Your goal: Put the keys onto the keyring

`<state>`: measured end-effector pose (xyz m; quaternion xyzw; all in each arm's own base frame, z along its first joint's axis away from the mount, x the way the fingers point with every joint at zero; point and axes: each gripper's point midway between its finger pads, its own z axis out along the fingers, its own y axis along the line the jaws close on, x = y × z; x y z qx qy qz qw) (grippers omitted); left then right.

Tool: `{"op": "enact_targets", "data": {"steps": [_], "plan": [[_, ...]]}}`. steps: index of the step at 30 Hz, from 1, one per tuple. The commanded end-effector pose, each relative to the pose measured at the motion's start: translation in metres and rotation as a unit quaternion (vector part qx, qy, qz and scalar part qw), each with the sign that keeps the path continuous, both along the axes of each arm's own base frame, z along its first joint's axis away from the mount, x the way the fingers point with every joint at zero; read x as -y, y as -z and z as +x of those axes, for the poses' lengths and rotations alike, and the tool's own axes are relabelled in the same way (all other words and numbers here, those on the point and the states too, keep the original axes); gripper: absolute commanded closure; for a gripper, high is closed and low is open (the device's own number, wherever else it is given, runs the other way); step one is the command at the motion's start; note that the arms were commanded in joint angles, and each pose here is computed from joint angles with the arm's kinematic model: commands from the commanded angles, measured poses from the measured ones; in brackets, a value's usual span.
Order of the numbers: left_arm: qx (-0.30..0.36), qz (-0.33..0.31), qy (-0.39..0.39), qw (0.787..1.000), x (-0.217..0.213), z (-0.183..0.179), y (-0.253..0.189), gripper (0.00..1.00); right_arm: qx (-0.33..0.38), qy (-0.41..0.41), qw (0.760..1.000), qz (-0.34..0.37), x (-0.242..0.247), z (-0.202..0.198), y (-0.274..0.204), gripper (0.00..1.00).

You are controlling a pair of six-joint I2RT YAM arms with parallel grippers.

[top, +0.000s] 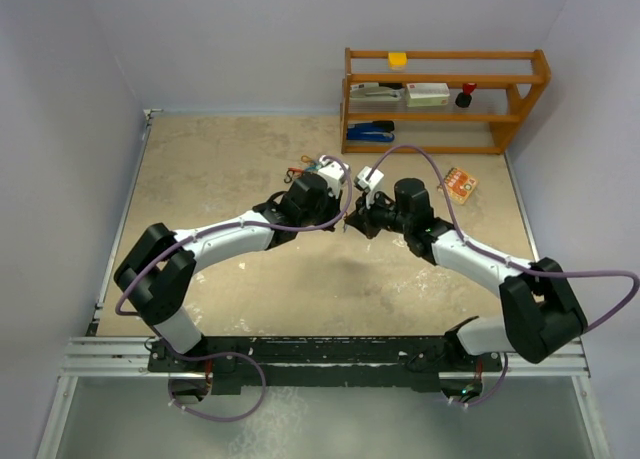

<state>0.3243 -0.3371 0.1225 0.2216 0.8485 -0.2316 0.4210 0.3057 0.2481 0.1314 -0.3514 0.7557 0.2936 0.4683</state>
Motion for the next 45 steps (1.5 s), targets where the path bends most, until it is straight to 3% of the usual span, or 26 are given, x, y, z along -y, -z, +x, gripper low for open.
{"op": "enact_targets", "data": {"steps": [1, 45], "plan": [[0.022, -0.026, 0.012, 0.999, 0.012, 0.008, -0.024, 1.00, 0.036, 0.002, 0.999, 0.018, -0.007, 0.016, -0.024, 1.00], [0.002, -0.002, 0.035, 0.999, 0.006, -0.007, -0.011, 1.00, 0.054, 0.081, 0.995, -0.010, 0.014, 0.036, -0.024, 1.00]]}}
